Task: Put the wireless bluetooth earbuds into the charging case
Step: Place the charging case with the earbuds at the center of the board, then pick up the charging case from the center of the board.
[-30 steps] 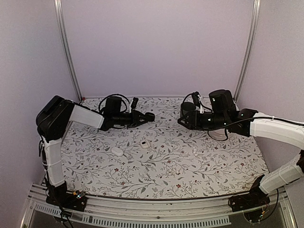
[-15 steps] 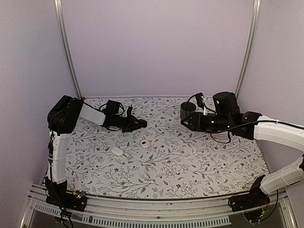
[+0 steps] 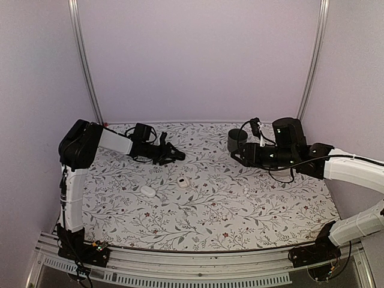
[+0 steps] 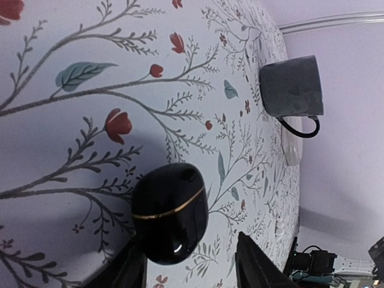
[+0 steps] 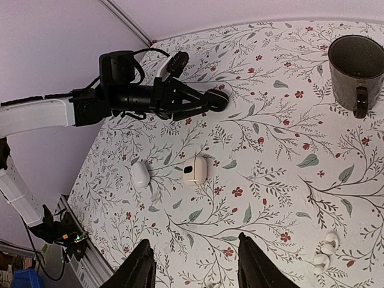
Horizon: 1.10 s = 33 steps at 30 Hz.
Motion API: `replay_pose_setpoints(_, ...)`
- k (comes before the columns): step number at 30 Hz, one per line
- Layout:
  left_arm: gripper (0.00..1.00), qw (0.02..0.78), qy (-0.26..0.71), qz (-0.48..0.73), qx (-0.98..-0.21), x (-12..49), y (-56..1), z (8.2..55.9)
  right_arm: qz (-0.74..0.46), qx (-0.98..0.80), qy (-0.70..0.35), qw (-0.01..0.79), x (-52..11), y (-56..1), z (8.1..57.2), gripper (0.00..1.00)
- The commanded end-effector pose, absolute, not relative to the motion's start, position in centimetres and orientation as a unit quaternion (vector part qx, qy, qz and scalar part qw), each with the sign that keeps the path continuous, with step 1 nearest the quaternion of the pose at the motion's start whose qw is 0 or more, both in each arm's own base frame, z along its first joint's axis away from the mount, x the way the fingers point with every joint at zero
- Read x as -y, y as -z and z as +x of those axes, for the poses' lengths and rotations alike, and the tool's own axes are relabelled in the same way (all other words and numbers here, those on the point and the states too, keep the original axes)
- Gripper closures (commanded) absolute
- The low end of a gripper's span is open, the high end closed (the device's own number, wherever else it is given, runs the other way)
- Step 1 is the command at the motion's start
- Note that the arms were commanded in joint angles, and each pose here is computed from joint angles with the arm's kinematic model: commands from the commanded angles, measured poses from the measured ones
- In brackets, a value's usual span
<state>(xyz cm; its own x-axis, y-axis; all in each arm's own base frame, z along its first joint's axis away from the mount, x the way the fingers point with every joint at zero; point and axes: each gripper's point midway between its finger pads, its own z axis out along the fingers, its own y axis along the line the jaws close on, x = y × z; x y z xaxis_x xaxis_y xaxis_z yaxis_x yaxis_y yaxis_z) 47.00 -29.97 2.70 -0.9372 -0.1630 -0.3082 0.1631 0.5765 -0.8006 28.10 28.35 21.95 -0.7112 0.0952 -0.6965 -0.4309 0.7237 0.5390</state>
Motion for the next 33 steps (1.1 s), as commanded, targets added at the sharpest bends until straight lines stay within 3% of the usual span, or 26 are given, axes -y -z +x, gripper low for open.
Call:
replay_pose_setpoints(1, 0.43, 0.193, 0.417, -0.005, -0.888, 28.0, -3.0, 47.5, -0.099, -0.846, -0.358, 0.383, -28.1, -22.7, 28.4, 0.52)
replay_pose_setpoints(5, 0.33, 0.215, 0.393, 0.003, -0.894, 27.2, -4.0, 47.4, -0.1, -0.846, -0.357, 0.384, -28.2, -22.8, 28.6, 0.52)
replay_pose_setpoints(12, 0.32, 0.303, 0.323, 0.031, -0.896, 25.1, -9.3, 46.5, -0.101, -0.85, -0.347, 0.384, -28.2, -22.2, 29.0, 0.49)
replay_pose_setpoints(20, 0.29, 0.401, 0.256, 0.07, -0.877, 24.1, -15.7, 41.8, -0.117, -0.87, -0.328, 0.349, -30.6, -19.1, 30.4, 0.43)
replay_pose_setpoints(21, 0.07, 0.407, 0.248, 0.071, -0.876, 23.6, -16.0, 41.2, -0.12, -0.872, -0.322, 0.348, -31.0, -18.8, 30.5, 0.42)
replay_pose_setpoints(22, 0.04, 0.416, 0.243, 0.071, -0.873, 23.1, -16.7, 40.7, -0.123, -0.875, -0.317, 0.345, -31.4, -18.4, 30.7, 0.42)
replay_pose_setpoints(27, 0.04, 0.458, 0.217, 0.059, -0.86, 20.4, -19.7, 38.7, -0.139, -0.883, -0.299, 0.335, -33.8, -16.7, 31.2, 0.41)
replay_pose_setpoints(33, 0.04, 0.516, 0.173, -0.035, -0.838, 14.4, -22.8, 36.8, -0.165, -0.895, -0.263, 0.319, -37.2, -13.8, 31.6, 0.4)
